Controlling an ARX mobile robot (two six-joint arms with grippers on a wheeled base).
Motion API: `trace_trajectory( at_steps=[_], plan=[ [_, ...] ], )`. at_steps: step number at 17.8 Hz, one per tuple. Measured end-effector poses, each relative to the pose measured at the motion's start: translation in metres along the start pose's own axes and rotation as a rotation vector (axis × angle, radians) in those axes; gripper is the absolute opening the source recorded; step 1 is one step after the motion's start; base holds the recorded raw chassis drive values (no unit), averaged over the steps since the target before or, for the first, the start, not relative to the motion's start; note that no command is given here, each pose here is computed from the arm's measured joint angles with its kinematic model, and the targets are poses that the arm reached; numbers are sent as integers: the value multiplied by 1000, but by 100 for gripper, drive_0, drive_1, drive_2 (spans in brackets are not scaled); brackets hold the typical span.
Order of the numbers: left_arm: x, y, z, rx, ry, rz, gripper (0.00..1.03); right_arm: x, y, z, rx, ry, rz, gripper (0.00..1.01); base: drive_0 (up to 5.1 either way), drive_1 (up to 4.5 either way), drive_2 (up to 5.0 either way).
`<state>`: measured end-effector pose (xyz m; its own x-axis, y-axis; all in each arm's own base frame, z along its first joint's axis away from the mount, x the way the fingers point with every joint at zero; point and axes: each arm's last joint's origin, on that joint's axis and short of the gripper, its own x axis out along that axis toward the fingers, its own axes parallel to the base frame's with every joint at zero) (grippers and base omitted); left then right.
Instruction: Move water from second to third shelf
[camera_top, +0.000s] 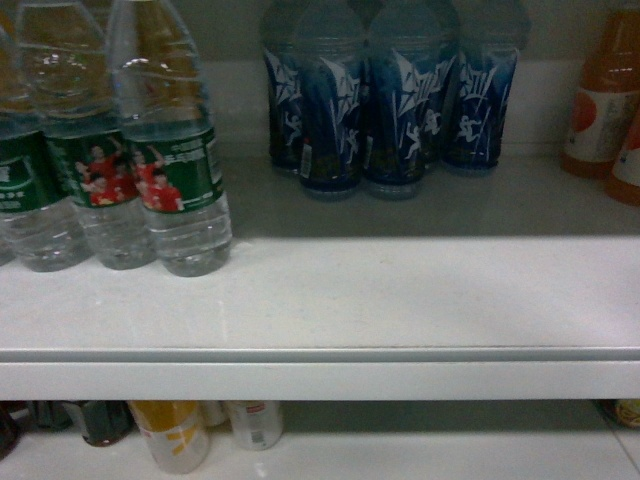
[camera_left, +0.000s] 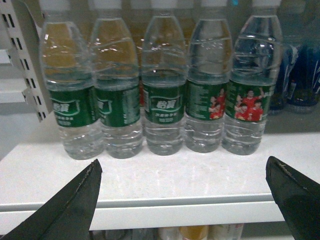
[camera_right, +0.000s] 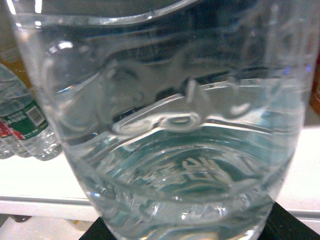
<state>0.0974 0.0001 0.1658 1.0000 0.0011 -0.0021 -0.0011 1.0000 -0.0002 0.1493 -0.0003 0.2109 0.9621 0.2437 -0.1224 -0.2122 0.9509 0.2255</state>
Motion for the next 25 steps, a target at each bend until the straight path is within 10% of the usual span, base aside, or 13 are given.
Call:
trace_trajectory(
  at_steps=[25],
  plan=[
    [0, 0, 0, 0, -2, 1, 98, 0, 0, 0, -1, -2, 5, 42, -367, 195, 195]
  ],
)
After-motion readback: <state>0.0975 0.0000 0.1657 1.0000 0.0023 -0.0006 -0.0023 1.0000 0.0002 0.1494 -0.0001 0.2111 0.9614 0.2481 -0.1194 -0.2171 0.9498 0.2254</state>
